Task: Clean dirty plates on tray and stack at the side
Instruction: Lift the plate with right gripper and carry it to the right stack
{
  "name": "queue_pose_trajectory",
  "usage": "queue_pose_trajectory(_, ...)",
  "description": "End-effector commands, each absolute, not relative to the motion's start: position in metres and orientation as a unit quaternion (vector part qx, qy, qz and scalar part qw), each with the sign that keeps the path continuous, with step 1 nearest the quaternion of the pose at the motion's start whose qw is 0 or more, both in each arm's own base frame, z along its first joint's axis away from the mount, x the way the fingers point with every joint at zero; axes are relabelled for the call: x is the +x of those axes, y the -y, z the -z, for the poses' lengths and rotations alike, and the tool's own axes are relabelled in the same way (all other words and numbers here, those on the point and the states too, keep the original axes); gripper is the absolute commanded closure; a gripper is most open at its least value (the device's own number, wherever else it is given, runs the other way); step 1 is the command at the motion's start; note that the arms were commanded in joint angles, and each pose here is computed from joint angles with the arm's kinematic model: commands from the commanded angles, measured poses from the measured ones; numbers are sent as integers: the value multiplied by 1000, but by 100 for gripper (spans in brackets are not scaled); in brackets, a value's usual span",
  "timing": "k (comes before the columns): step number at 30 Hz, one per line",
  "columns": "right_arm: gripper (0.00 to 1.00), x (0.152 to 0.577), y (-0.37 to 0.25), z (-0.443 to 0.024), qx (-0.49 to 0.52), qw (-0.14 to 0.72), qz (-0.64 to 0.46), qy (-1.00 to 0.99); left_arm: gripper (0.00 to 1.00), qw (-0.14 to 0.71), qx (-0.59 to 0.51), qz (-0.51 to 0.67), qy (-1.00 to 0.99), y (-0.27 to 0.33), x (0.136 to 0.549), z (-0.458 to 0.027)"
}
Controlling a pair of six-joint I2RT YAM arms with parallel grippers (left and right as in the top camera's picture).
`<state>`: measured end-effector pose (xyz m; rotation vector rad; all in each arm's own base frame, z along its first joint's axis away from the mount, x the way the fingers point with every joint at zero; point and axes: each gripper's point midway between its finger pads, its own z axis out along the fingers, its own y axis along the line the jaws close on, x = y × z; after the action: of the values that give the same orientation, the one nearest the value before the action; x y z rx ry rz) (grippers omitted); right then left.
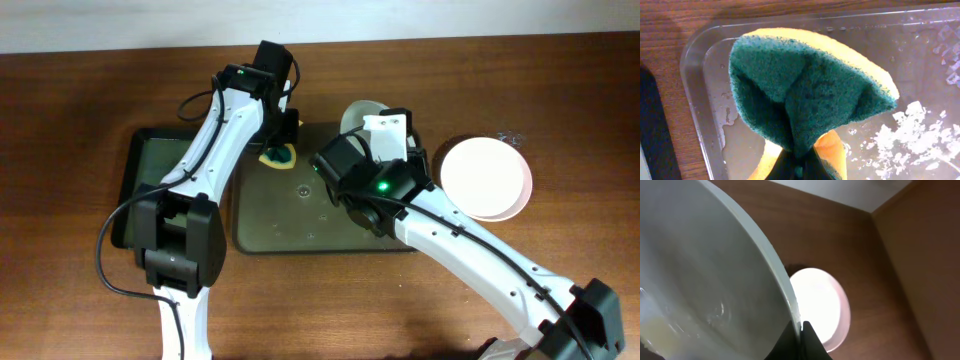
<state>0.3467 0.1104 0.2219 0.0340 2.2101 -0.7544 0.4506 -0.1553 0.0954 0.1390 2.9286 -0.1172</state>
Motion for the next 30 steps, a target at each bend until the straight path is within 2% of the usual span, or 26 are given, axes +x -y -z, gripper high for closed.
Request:
queue_pose_trajectory(1,96,346,-96,-249,36,433,344,-832,100,113,48,49,-991,159,456,-101)
queue_pose_trajectory(8,96,346,-91,-259,38,448,369,-813,100,114,48,49,-991,159,456,-101)
queue_pose_trajectory(13,96,337,-103,-292,27,506,419,-753,100,117,48,49,-991,159,457,-101)
queue_pose_trajectory(21,96,334,-114,-289,13,508,407,-759,100,117,48,49,-991,159,457,-101)
queue_pose_trajectory(24,96,338,-116,-260,8,463,355,-812,100,117,49,49,-991,159,457,-101)
queue_pose_trajectory(26,96,341,-112,-227,19,399,290,-870,100,117,48,49,-991,159,457,-101)
queue_pose_trajectory(30,96,351,-76,-172,111,253,130,-952,100,117,47,49,-991,158,458,-101)
